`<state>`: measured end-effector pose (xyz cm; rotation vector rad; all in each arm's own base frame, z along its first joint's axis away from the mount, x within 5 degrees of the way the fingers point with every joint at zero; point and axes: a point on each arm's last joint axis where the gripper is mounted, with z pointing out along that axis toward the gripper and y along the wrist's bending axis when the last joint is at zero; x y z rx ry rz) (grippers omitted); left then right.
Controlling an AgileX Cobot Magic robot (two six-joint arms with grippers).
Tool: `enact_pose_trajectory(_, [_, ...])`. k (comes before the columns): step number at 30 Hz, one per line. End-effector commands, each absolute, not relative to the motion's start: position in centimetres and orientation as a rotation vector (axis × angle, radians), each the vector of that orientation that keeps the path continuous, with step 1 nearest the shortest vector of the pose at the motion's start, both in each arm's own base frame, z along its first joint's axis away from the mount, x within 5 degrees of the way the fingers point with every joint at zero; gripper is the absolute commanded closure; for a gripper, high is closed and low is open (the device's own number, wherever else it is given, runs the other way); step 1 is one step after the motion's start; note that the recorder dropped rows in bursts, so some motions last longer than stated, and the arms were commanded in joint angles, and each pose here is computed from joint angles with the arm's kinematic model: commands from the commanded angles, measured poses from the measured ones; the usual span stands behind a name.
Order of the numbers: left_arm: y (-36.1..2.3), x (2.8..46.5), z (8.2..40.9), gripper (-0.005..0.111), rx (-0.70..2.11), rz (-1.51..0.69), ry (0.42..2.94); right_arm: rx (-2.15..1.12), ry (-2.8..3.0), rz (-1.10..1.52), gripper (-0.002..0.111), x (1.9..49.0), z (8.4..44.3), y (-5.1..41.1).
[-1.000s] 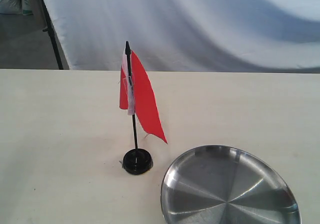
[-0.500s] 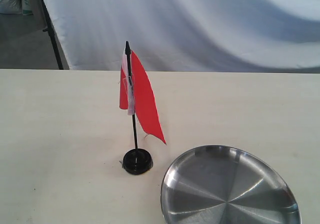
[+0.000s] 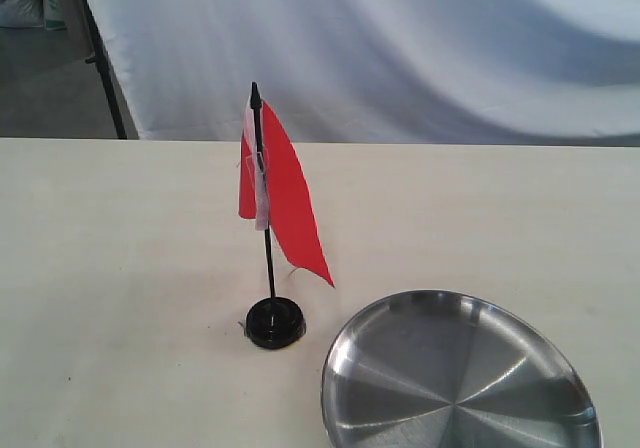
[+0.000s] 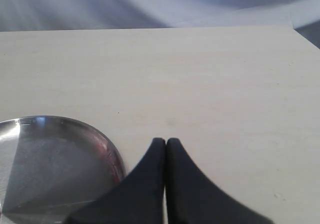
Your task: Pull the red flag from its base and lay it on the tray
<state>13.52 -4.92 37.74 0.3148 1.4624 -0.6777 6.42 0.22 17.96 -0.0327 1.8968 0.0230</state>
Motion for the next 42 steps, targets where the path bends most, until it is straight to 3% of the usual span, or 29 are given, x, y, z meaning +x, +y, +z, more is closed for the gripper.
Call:
enact_pose_trajectory(1, [-4.6, 17.9, 35.2, 0.107, 0.274, -0.692, 1.622, -0.035, 1.88, 0.016, 0.109, 6.4, 18.2, 0.2])
enact_pose_trajectory(8, [-4.5, 22.8, 31.7, 0.107, 0.27, -0.726, 1.685, -0.035, 1.88, 0.016, 0.109, 6.4, 18.2, 0.2])
enact_pose_trajectory(15, [-5.4, 25.1, 29.0, 0.107, 0.304, -0.928, 1.685, -0.035, 1.88, 0.016, 0.109, 6.4, 18.2, 0.2])
enact_pose_trajectory(23, [-7.4, 26.6, 25.9, 0.106, 0.528, -0.837, 1.681, -0.035, 1.88, 0.016, 0.109, 6.4, 18.2, 0.2])
enact_pose_trajectory(27, [-9.0, 27.3, 24.4, 0.089, 0.61, -0.752, 1.672, -0.035, 1.88, 0.016, 0.109, 6.4, 18.2, 0.2])
enact_pose_trajectory(31, [-9.9, 27.9, 23.2, 0.053, 0.652, -0.651, 1.695, -0.035, 1.88, 0.016, 0.109, 6.4, 18.2, 0.2])
enact_pose_trajectory(33, [-9.9, 28.1, 23.0, 0.04, 0.626, -0.65, 1.694, -0.035, 1.88, 0.016, 0.109, 6.4, 18.2, 0.2])
enact_pose_trajectory(36, [-9.7, 28.5, 22.9, 0.037, 0.581, -0.643, 1.691, -0.035, 1.88, 0.016, 0.109, 6.4, 18.2, 0.2])
enact_pose_trajectory(42, [-10.0, 28.9, 22.6, 0.042, 0.611, -0.652, 1.642, -0.035, 1.88, 0.016, 0.109, 6.4, 18.2, 0.2])
